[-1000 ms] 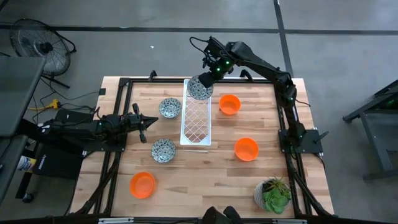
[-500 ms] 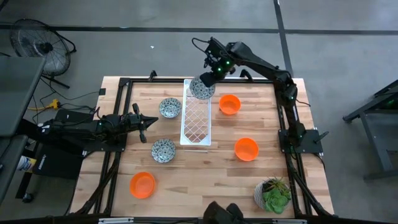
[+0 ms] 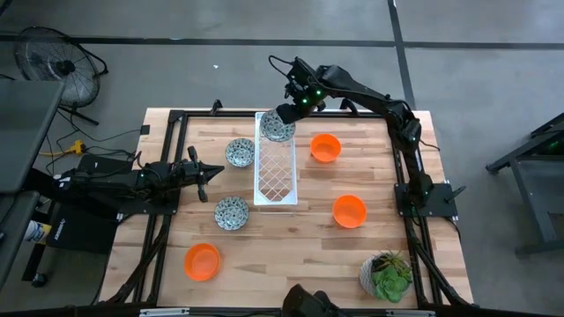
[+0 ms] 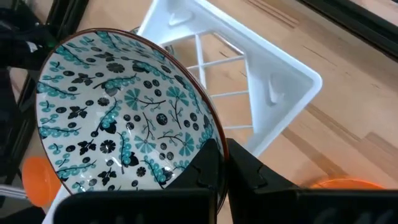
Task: Pick & Place Mini bowls
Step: Put the bottom right white bowl on the shelf
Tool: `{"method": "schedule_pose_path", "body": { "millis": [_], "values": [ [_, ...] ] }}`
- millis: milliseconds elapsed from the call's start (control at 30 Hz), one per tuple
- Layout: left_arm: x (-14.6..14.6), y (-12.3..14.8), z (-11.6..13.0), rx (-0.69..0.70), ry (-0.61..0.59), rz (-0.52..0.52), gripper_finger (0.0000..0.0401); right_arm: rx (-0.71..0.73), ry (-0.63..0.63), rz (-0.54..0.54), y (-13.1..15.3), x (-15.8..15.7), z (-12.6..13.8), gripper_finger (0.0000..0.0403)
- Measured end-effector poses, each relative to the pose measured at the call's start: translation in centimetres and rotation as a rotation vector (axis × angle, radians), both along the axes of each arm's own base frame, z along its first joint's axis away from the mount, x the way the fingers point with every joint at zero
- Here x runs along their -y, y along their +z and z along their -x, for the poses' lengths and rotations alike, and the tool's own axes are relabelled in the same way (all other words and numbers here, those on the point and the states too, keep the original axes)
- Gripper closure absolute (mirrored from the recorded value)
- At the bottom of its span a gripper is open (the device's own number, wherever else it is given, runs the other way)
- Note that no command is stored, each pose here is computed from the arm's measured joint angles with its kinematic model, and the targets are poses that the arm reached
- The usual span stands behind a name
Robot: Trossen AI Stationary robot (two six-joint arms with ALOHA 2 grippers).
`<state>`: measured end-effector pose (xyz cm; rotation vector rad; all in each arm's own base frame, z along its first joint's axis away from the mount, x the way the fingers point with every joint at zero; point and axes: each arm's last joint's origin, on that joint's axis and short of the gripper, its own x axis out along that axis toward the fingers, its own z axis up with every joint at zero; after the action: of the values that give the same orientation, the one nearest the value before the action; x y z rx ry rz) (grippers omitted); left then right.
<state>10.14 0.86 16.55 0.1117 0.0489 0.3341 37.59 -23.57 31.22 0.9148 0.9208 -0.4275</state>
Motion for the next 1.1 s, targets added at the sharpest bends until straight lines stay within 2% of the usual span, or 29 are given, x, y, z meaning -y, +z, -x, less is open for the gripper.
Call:
{"method": "schedule_pose_path", "body": {
  "millis": [367,767,1100],
  "values": [
    [0.0,0.0,0.0,0.0,0.0,0.0,0.04,-0.001,0.017,0.007,-0.02,-0.01,0.04,0.04],
    [0.0,0.0,0.0,0.0,0.0,0.0,0.04,0.004,0.037,0.019,-0.01,0.01,0.0,0.0374],
    [0.0,0.0,0.0,0.0,0.0,0.0,0.04,0.025,0.043,0.039,0.1,0.13,-0.18,0.0369]
  ]
}}
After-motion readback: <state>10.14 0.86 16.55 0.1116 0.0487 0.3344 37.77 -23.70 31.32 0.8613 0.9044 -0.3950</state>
